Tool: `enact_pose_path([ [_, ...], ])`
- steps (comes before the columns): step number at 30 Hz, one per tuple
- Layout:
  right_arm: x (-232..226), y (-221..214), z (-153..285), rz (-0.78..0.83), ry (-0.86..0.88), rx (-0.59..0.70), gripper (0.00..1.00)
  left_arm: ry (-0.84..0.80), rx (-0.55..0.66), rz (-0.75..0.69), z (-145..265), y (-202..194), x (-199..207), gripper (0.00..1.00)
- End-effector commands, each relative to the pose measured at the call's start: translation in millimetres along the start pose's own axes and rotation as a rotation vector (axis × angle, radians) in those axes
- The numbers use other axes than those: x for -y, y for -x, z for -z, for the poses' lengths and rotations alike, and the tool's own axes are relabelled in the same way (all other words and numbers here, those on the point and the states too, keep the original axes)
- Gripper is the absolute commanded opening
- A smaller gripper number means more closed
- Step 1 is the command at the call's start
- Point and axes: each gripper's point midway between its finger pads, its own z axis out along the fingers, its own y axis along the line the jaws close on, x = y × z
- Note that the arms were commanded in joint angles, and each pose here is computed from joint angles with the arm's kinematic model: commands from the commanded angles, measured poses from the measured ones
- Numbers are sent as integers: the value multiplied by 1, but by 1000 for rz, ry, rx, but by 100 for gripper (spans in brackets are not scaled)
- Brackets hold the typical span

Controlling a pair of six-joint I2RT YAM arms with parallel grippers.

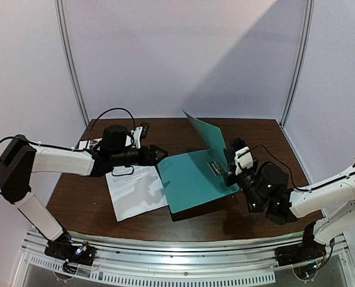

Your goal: Put the files into the folder

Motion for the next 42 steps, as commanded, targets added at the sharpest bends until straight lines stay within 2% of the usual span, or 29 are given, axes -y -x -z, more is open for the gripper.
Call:
enact_pose_path([
  [1,37,-21,8,-206,-63,-31,0,-29,-24,1,-12,-13,4,73],
  [6,65,-32,16,-360,-101,-46,0,-58,-44,2,-28,-16,12,71],
  [12,104,-69,25,-533,-190,-117,0,-66,-74,-22,-47,-22,26,70],
  [18,130,-99,40,-635,-266,-168,0,-64,-94,-20,-54,-27,27,70],
  [26,154,-126,51,-701,-342,-223,0,-75,-121,-18,-63,-35,30,70],
  [39,169,-150,58,-645,-397,-297,0,-42,-166,-15,-80,-53,23,69],
  [42,173,-151,59,-619,-428,-313,7,-29,-180,-15,-83,-60,19,69],
])
